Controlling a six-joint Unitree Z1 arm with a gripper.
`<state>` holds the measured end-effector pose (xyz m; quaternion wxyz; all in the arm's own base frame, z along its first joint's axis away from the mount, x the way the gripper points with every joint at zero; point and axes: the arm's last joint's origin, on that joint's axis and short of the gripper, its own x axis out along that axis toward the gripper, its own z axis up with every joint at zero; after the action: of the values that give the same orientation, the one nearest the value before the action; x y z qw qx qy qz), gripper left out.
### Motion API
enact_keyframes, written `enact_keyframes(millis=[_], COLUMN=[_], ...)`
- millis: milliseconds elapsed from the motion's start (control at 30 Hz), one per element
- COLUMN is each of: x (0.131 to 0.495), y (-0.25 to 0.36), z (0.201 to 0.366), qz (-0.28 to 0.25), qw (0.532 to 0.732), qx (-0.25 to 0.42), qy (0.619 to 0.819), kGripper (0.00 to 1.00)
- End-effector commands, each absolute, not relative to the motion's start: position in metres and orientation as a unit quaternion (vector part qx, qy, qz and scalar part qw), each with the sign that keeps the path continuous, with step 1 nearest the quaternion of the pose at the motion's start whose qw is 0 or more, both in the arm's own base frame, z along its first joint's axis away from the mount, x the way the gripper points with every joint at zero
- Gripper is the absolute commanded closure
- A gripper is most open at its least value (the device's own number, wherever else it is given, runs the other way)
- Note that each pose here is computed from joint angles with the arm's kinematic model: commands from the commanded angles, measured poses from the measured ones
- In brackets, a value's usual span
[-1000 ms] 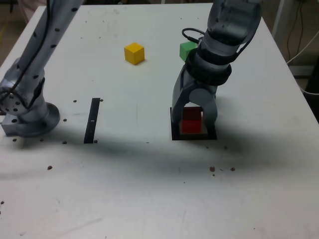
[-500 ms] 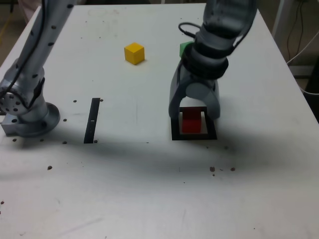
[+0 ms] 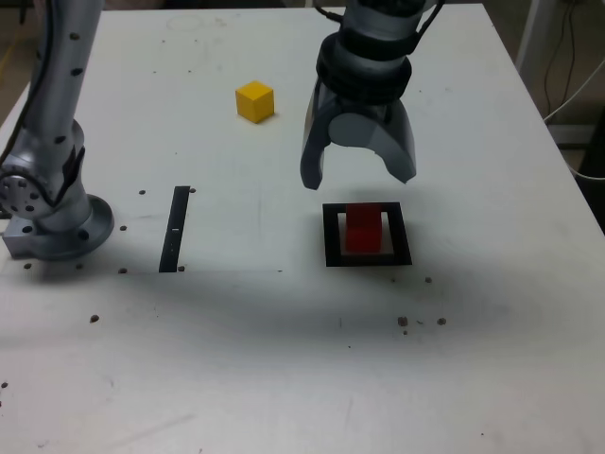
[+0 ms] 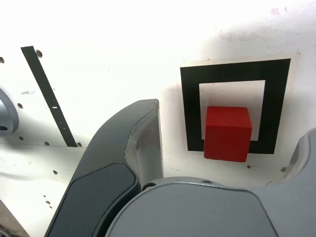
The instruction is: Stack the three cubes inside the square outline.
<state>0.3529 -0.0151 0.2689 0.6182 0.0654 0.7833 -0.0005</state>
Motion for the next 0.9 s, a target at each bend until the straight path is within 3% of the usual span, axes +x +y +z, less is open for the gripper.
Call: enact_keyframes(millis=[0,867], x=[0.347,0.286], y=[-0.013,0.106], z=[0.273,0.265], qz=[0.004,0.067], qw=[0.618,0.587], qx=[0.063,-0.011], qy=[0.784,0.807], kGripper=[0.01,0.01])
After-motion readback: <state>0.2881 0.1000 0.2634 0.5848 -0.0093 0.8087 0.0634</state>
